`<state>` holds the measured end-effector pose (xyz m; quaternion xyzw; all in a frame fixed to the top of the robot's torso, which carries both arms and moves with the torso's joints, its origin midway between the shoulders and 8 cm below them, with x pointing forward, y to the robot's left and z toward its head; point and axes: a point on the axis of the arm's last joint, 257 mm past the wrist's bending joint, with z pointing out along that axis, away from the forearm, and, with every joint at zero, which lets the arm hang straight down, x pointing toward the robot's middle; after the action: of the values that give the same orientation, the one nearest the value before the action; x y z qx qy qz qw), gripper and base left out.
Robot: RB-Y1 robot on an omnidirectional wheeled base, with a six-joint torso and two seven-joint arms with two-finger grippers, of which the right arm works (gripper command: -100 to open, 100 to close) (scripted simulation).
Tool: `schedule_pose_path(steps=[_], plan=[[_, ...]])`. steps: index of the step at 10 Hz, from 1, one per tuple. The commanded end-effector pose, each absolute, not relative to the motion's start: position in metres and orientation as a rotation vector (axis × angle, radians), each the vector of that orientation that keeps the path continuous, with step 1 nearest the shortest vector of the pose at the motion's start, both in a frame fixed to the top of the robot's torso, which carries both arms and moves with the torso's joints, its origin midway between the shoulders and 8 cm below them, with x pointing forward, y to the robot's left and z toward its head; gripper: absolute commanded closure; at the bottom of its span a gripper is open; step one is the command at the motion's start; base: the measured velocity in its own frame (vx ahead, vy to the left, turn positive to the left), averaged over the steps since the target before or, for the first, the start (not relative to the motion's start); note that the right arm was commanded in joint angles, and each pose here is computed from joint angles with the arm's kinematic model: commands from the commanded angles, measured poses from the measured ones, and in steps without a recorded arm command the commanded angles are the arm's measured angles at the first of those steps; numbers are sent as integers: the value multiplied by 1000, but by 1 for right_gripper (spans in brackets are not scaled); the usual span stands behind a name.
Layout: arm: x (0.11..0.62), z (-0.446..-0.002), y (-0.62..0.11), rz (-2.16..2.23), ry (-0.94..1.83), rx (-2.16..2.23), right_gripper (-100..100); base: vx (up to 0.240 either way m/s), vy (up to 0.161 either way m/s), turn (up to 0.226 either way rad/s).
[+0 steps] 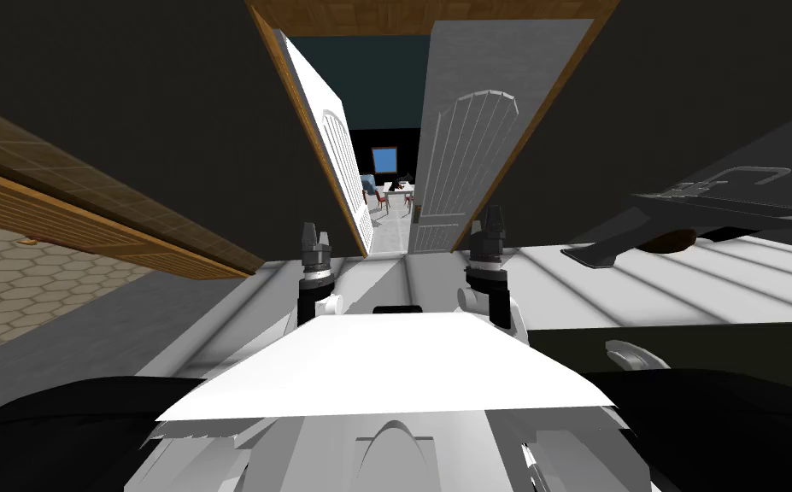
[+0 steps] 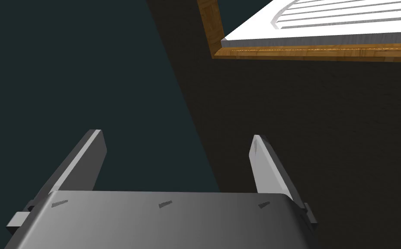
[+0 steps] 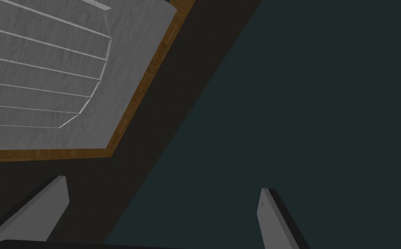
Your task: Push the door open
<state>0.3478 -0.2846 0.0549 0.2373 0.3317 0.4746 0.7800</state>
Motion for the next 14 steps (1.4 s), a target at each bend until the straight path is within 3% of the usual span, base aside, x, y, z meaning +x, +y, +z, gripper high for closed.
schedule_pose_path(steps=[1,14], plan=[[355,46,-285,1042,732,527,-100,11,86,29],[428,-56,-293,1187,882,689,-100,108,-4,48]])
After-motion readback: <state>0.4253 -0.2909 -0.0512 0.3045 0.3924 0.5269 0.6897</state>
